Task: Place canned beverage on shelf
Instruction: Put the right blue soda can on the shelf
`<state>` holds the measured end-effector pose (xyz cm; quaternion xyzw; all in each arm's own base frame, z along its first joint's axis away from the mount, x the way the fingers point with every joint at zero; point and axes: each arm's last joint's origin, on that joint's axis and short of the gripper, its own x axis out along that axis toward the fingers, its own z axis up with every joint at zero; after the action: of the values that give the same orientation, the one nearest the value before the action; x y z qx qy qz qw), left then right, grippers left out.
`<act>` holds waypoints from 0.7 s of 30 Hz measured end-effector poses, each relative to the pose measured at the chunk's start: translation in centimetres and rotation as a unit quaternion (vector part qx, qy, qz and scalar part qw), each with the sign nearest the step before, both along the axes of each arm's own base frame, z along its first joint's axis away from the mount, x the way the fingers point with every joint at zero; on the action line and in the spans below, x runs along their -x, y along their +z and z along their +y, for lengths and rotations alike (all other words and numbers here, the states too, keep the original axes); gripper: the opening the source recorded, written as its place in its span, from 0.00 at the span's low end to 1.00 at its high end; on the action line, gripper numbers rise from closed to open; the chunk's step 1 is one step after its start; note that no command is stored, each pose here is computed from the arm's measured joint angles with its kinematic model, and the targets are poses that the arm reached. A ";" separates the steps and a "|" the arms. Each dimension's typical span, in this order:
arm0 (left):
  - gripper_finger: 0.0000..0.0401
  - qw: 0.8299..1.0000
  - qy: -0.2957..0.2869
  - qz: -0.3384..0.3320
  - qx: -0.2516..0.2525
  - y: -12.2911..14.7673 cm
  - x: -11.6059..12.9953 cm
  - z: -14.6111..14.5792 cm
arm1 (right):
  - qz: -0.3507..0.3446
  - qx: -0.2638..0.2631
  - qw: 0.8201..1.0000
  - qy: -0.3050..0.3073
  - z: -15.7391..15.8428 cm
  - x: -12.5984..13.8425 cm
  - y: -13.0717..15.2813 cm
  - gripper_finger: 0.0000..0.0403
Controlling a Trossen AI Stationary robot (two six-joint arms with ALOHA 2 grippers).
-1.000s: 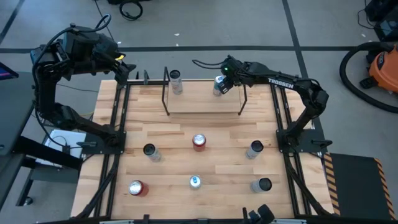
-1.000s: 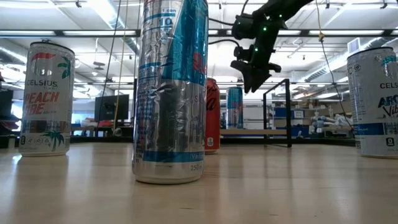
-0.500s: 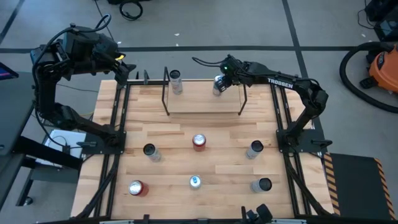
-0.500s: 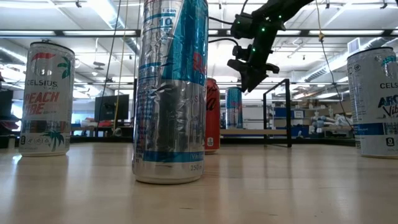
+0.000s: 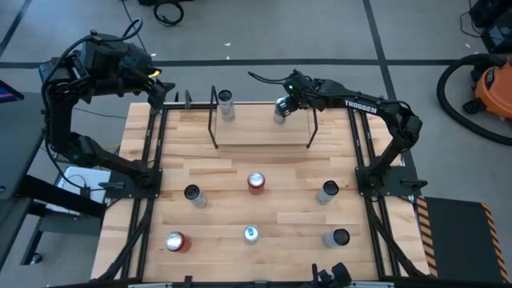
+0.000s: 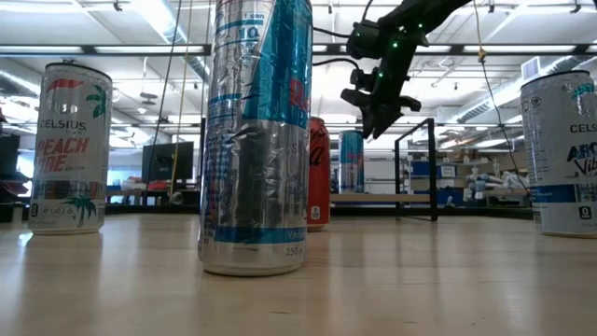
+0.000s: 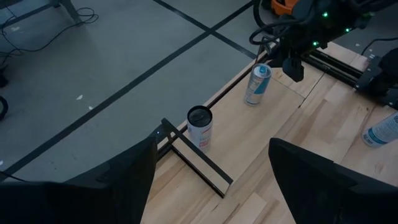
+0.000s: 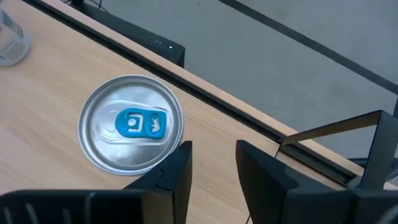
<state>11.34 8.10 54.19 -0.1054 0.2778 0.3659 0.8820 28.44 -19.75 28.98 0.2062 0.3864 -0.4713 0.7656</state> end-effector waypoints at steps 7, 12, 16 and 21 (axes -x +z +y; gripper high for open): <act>0.78 1.000 0.000 0.000 0.000 0.0 0.0 0.0 | -0.026 -0.011 0.999 0.015 0.0 -0.3 0.1 0.33; 0.78 1.000 0.000 0.000 0.000 0.0 0.0 0.0 | -0.029 -0.014 0.999 0.015 0.0 -0.5 0.0 0.33; 0.78 1.000 0.000 0.000 -0.001 0.0 0.0 0.0 | -0.017 -0.024 0.999 0.019 -0.3 -1.4 -1.4 0.33; 0.78 1.000 -0.002 0.001 -0.002 0.0 0.0 0.0 | -0.007 -0.029 0.999 0.033 -0.6 -2.5 -3.0 0.33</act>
<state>11.36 8.11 54.19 -0.1028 0.2785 0.3650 0.8824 30.99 -20.30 25.95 0.2192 0.4008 -0.4331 0.7770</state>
